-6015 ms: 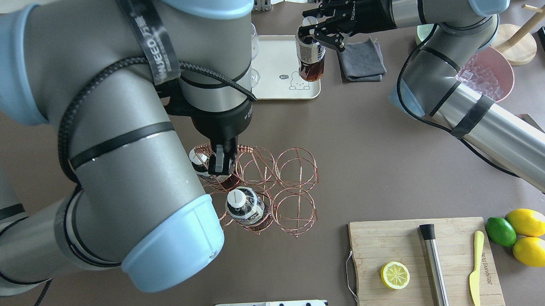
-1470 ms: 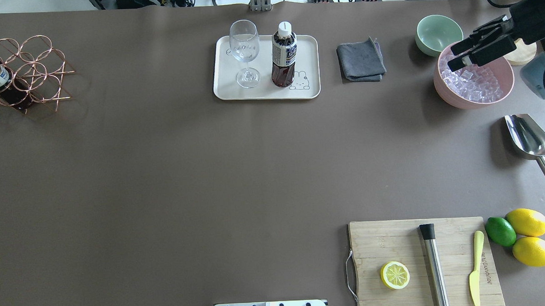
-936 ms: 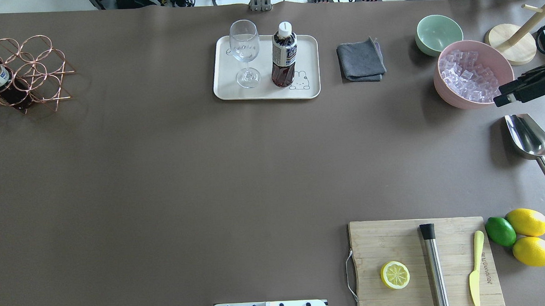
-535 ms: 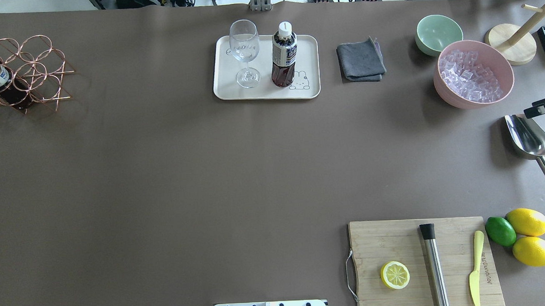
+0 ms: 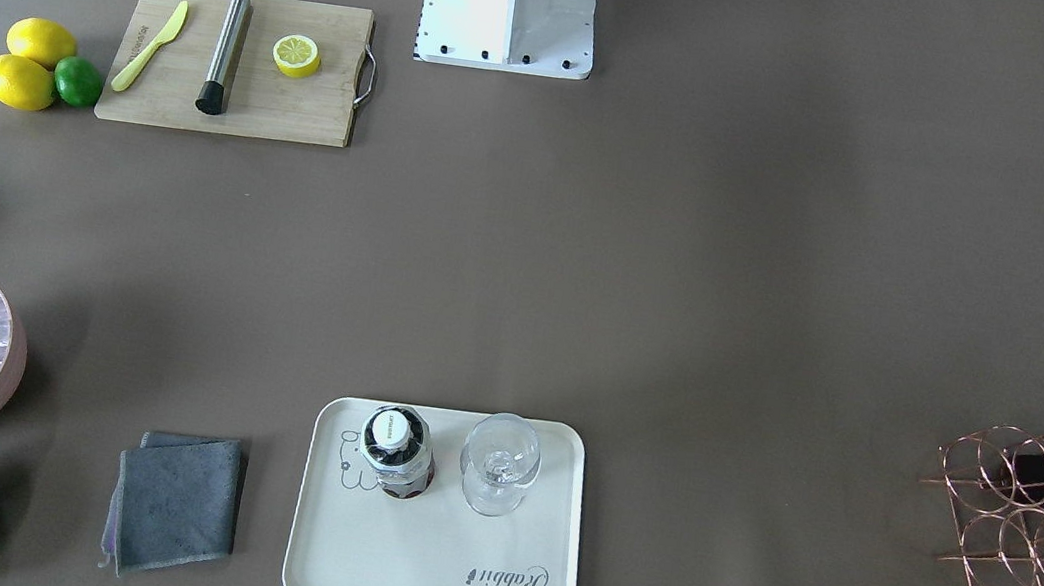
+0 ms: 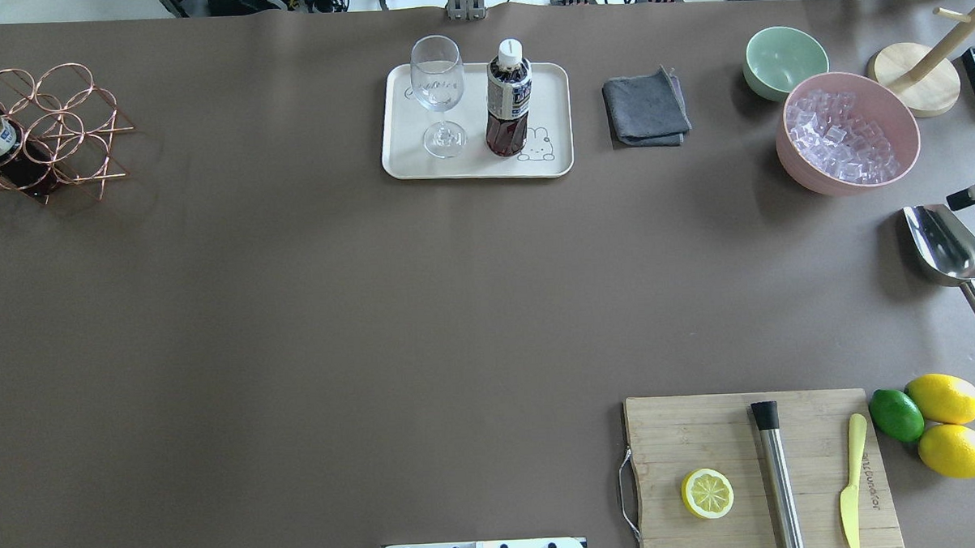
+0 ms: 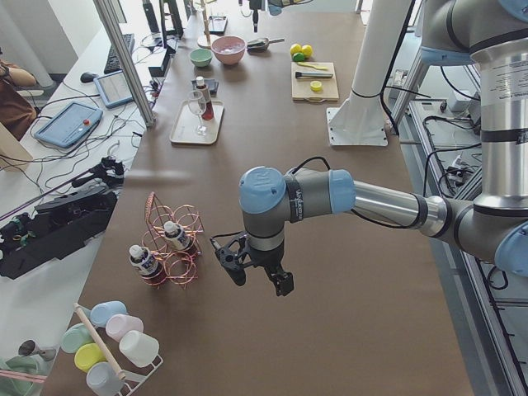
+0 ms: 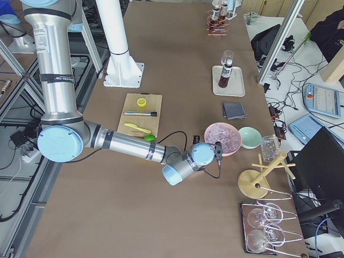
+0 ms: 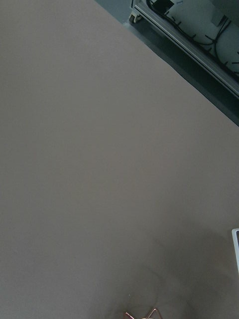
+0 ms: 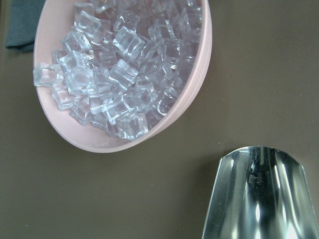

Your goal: Take tea from basket to plate

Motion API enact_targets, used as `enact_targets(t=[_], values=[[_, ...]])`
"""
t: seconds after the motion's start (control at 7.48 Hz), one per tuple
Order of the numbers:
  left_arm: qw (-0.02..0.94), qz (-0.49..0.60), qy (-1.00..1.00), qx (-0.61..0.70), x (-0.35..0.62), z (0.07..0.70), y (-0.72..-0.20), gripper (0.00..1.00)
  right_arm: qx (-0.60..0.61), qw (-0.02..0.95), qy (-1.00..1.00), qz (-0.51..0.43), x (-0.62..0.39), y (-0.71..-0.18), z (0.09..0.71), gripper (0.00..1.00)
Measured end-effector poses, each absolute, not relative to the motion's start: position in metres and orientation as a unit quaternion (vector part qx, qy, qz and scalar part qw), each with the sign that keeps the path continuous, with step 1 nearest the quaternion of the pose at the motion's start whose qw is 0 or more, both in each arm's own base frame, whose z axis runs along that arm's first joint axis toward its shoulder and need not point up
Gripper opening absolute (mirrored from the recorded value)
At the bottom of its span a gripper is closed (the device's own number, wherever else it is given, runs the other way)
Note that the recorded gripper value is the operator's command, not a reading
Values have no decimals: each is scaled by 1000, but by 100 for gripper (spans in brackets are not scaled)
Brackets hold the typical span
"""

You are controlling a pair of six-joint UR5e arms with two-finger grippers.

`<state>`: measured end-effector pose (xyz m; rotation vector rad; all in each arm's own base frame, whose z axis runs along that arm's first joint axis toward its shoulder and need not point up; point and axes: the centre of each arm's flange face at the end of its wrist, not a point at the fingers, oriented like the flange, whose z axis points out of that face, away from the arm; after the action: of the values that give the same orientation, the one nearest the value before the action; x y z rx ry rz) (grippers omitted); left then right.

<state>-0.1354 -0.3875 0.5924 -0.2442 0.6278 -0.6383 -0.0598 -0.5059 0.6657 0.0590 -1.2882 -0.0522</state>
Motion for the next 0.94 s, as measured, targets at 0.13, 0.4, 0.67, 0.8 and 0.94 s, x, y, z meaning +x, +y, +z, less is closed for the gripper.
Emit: enact_targets(t=[0.13, 0.4, 0.67, 0.8, 0.94], values=[[904, -279, 309, -99, -120, 606, -389, 99, 40, 810, -585, -24, -59, -512, 661, 100], [904, -238, 349, -69, -96, 626, -392, 99, 64, 833, -548, -33, -48, -528, 644, 100], [903, -215, 370, -48, -84, 632, -394, 99, 68, 867, -490, -53, -19, -551, 637, 100], [904, -198, 377, -51, -71, 632, -396, 99, 49, 887, -456, -48, 6, -551, 644, 100], [905, -185, 381, -51, -61, 630, -399, 99, 11, 908, -417, -32, 24, -544, 652, 100]])
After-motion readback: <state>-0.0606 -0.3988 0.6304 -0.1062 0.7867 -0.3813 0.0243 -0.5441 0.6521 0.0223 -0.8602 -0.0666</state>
